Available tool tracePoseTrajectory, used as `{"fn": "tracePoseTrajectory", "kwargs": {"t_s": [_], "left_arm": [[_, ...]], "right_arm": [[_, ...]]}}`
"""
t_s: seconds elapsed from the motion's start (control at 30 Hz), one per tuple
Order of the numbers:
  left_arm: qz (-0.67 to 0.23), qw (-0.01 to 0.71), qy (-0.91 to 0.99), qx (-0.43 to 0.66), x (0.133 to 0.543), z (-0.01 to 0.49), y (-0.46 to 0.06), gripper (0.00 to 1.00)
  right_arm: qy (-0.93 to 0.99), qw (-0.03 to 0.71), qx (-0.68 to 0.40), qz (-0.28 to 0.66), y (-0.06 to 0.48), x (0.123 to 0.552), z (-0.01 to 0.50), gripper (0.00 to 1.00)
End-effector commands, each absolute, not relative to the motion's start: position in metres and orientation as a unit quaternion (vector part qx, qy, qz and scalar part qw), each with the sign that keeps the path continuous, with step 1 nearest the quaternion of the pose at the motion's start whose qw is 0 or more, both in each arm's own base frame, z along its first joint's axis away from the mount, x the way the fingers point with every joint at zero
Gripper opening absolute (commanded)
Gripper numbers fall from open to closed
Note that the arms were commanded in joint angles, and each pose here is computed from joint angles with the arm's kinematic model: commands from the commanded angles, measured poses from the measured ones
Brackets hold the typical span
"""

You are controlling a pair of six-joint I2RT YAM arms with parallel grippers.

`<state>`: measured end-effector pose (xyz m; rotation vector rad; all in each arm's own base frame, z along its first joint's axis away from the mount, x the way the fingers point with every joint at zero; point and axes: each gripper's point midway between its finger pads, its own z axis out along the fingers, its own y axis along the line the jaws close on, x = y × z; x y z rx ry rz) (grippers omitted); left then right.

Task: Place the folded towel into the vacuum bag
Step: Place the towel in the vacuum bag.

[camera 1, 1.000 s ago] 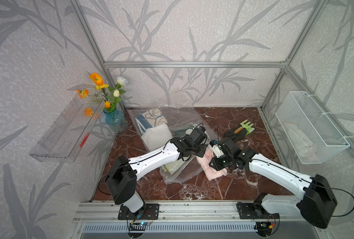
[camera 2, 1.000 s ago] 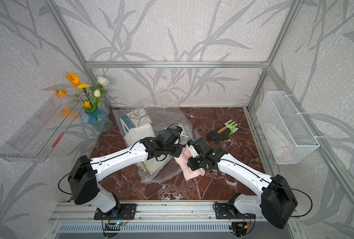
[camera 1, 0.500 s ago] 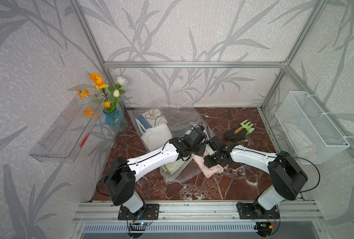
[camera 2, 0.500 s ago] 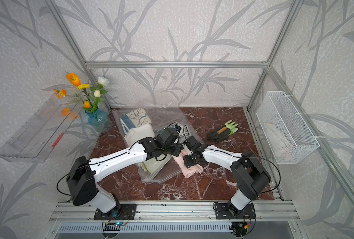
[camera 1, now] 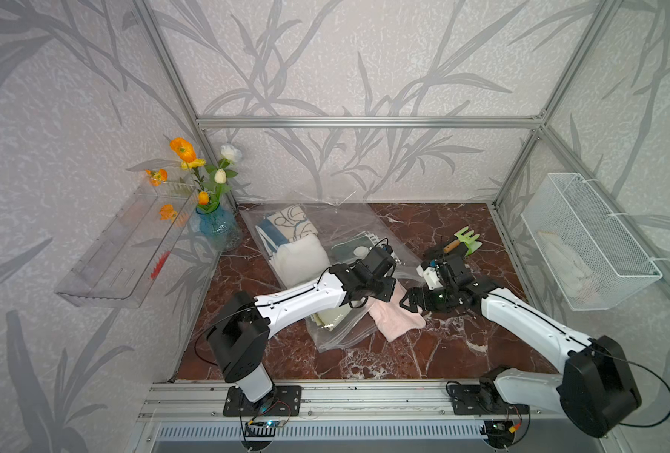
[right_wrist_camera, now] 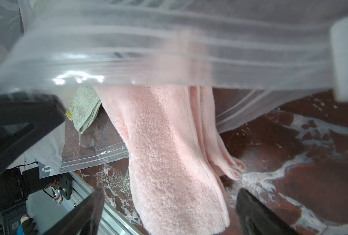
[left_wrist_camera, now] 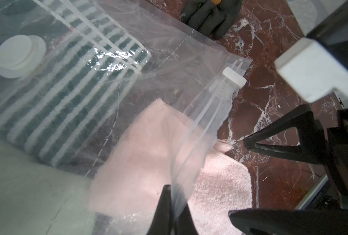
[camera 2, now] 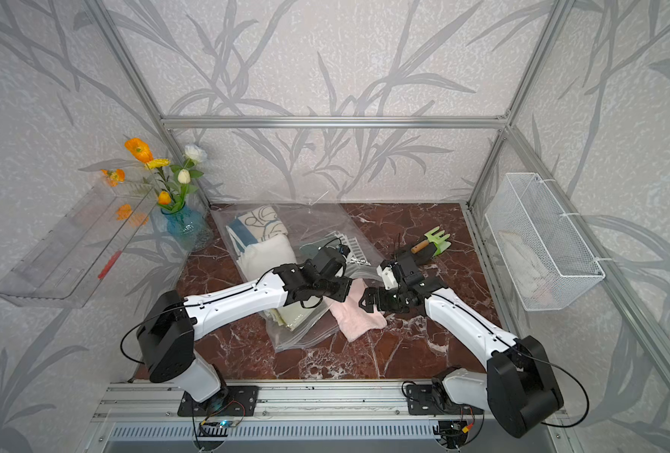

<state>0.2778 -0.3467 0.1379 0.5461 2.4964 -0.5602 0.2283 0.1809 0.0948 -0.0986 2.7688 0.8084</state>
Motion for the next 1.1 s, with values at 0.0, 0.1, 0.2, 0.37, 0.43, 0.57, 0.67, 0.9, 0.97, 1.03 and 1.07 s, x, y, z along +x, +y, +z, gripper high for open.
{"fn": "tracePoseTrajectory", "kwargs": {"t_s": [0.0,0.1,0.2,0.37,0.43,0.57,0.67,0.9,0.97,1.03,1.07], "left_arm": [[-0.221,0.251,0.92,0.205,0.272,0.134,-0.354,0.04],[-0.224,0.249,0.919,0.207,0.272,0.133,-0.357,0.04],[-0.228,0.248,0.918,0.211,0.271,0.133,-0.361,0.04],[-0.226,0.244,0.917,0.22,0.268,0.132,-0.363,0.04],[-0.225,0.245,0.917,0.221,0.268,0.132,-0.362,0.04],[-0.221,0.243,0.918,0.222,0.266,0.129,-0.36,0.04],[-0.22,0.244,0.917,0.225,0.266,0.13,-0.359,0.04],[-0.232,0.238,0.914,0.233,0.262,0.131,-0.364,0.04],[-0.236,0.238,0.912,0.237,0.262,0.132,-0.368,0.04],[-0.239,0.237,0.91,0.242,0.261,0.132,-0.372,0.04],[-0.24,0.237,0.909,0.243,0.261,0.132,-0.374,0.04]], "right_arm": [[0.953,0.056,0.07,0.289,0.173,0.194,0.07,0.94],[0.941,0.051,0.121,0.311,0.178,0.19,0.055,0.87],[0.925,0.065,0.162,0.338,0.186,0.204,0.047,0.83],[0.895,0.098,0.212,0.38,0.202,0.236,0.048,0.7],[0.882,0.114,0.234,0.393,0.205,0.248,0.048,0.64],[0.866,0.152,0.261,0.398,0.2,0.265,0.053,0.47],[0.859,0.168,0.284,0.392,0.191,0.273,0.061,0.24],[0.842,0.191,0.358,0.355,0.158,0.288,0.067,0.06],[0.841,0.192,0.354,0.361,0.164,0.298,0.072,0.04],[0.836,0.185,0.359,0.372,0.173,0.309,0.068,0.03],[0.827,0.187,0.367,0.382,0.178,0.315,0.064,0.02]]}}
